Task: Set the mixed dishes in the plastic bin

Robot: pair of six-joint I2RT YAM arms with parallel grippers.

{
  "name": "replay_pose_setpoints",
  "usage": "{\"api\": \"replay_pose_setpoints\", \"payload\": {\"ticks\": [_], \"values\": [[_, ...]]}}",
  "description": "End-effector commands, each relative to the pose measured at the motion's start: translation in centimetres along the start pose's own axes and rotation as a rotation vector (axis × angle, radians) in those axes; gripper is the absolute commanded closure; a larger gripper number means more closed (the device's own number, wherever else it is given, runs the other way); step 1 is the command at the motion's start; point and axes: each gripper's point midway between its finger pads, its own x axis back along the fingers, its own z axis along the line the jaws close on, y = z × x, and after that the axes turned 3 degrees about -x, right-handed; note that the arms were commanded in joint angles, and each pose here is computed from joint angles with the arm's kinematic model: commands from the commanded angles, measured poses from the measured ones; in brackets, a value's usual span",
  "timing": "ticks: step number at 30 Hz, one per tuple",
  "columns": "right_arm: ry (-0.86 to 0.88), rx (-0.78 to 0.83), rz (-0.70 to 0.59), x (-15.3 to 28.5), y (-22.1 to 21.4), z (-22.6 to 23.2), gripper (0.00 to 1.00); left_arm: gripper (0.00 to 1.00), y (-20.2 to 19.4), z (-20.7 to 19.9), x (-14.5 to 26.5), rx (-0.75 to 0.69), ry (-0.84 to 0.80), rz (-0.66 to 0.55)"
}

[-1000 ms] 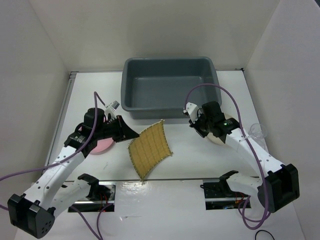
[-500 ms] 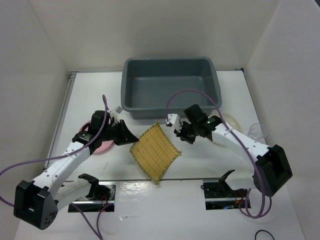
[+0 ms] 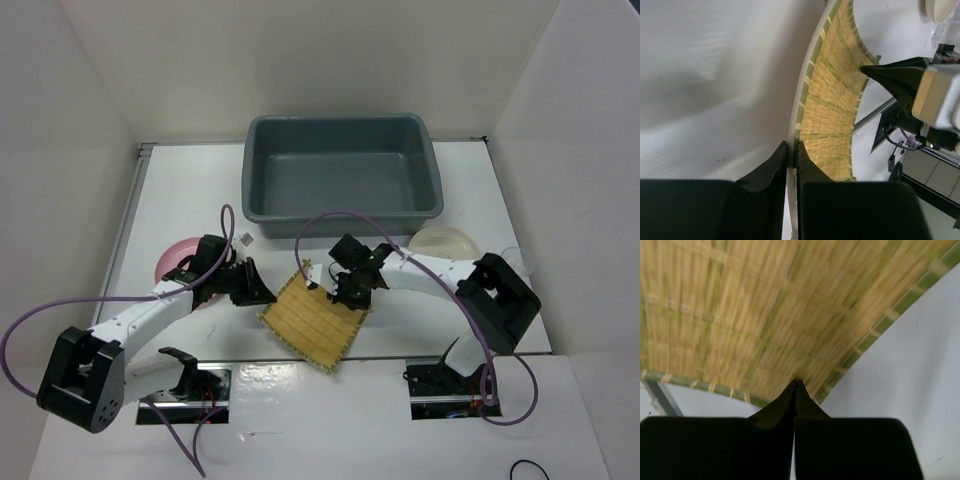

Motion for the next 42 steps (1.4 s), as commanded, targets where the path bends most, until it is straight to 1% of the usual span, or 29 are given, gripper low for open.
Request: {"api": "replay_pose_setpoints", "payload": {"ticks": [1,5,9,10,12,14,15,16,18,19,21,22,24,26,29,30,32,33,34,35,37,39,40,41,42], "values": [[0.015,0.019,0.035,-1.7,-0.7,0.7,1.0,1.0,0.4,-1.3,-0.6,-0.053,-0.096,0.013],[0.022,0.007,0.048,-2.3,-1.0,0.7,1.0,0.99,-0.7,-1.0,-1.7,-0.059,-0.127,0.08],[0.038,-0.001,0.077,-3.2,-1.7,0.8,1.0,0.9,-1.6,-1.4,-2.4,-0.079,-0.165,0.131],[0.038,-0.001,0.077,-3.2,-1.7,0.8,1.0,0.83,-1.9,-1.4,-2.7,-0.072,-0.177,0.151],[0.046,-0.011,0.074,-3.4,-1.4,0.9,1.0,0.73,-2.8,-1.8,-3.1,-0.083,-0.212,0.199],[0.042,-0.009,0.066,-3.4,-1.2,0.7,1.0,0.66,-3.2,-2.3,-3.2,-0.09,-0.235,0.224],[0.042,-0.009,0.066,-3.4,-1.2,0.7,1.0,0.58,-3.3,-2.5,-3.3,-0.102,-0.242,0.227],[0.042,-0.009,0.066,-3.4,-1.2,0.7,1.0,0.54,-3.5,-2.5,-3.3,-0.094,-0.246,0.241],[0.042,-0.009,0.066,-3.4,-1.2,0.7,1.0,0.46,-3.8,-2.8,-3.4,-0.102,-0.265,0.256],[0.042,-0.009,0.066,-3.4,-1.2,0.7,1.0,0.46,-3.7,-3.2,-3.5,-0.119,-0.276,0.252],[0.042,-0.009,0.066,-3.4,-1.2,0.7,1.0,0.46,-3.7,-3.3,-3.7,-0.132,-0.278,0.259],[0.038,-0.007,0.058,-3.5,-1.0,0.6,1.0,0.52,-3.8,-3.5,-3.6,-0.132,-0.286,0.265],[0.037,-0.016,0.058,-3.5,-1.0,0.7,1.0,0.56,-4.0,-3.7,-3.7,-0.142,-0.302,0.273],[0.037,-0.016,0.058,-3.5,-1.0,0.7,1.0,0.56,-4.2,-4.5,-3.3,-0.146,-0.349,0.289],[0.029,-0.016,0.063,-3.5,-1.1,0.5,1.0,0.55,-4.3,-5.0,-3.2,-0.157,-0.365,0.297],[0.029,-0.016,0.063,-3.5,-1.1,0.5,1.0,0.58,-4.3,-5.0,-3.2,-0.157,-0.365,0.297],[0.021,-0.015,0.067,-3.5,-1.2,0.4,1.0,0.69,-4.3,-5.5,-3.2,-0.169,-0.379,0.304],[0.021,-0.015,0.067,-3.5,-1.2,0.4,1.0,0.86,-4.3,-5.5,-3.2,-0.169,-0.379,0.304],[0.006,-0.013,0.065,-3.2,-1.1,0.1,1.0,0.95,-4.4,-5.5,-3.1,-0.163,-0.375,0.309],[0.006,-0.013,0.065,-3.2,-1.1,0.1,1.0,1.0,-4.2,-5.6,-3.0,-0.162,-0.367,0.305],[-0.027,-0.032,0.046,-2.4,-1.0,-0.9,1.0,1.0,-3.8,-6.0,-2.7,-0.172,-0.364,0.288],[-0.072,-0.108,-0.007,-0.5,-0.8,-3.2,1.0,1.0,-3.5,-6.2,-2.1,-0.175,-0.338,0.265],[-0.107,-0.131,-0.079,1.9,0.2,-4.3,1.0,1.0,-3.1,-6.8,-1.6,-0.178,-0.333,0.256],[-0.141,-0.199,-0.147,4.0,-0.2,-6.2,1.0,1.0,-2.8,-7.6,-0.8,-0.198,-0.349,0.235],[-0.183,-0.226,-0.194,5.9,-0.3,-7.2,1.0,1.0,-2.6,-8.1,-0.3,-0.207,-0.355,0.226]]}}
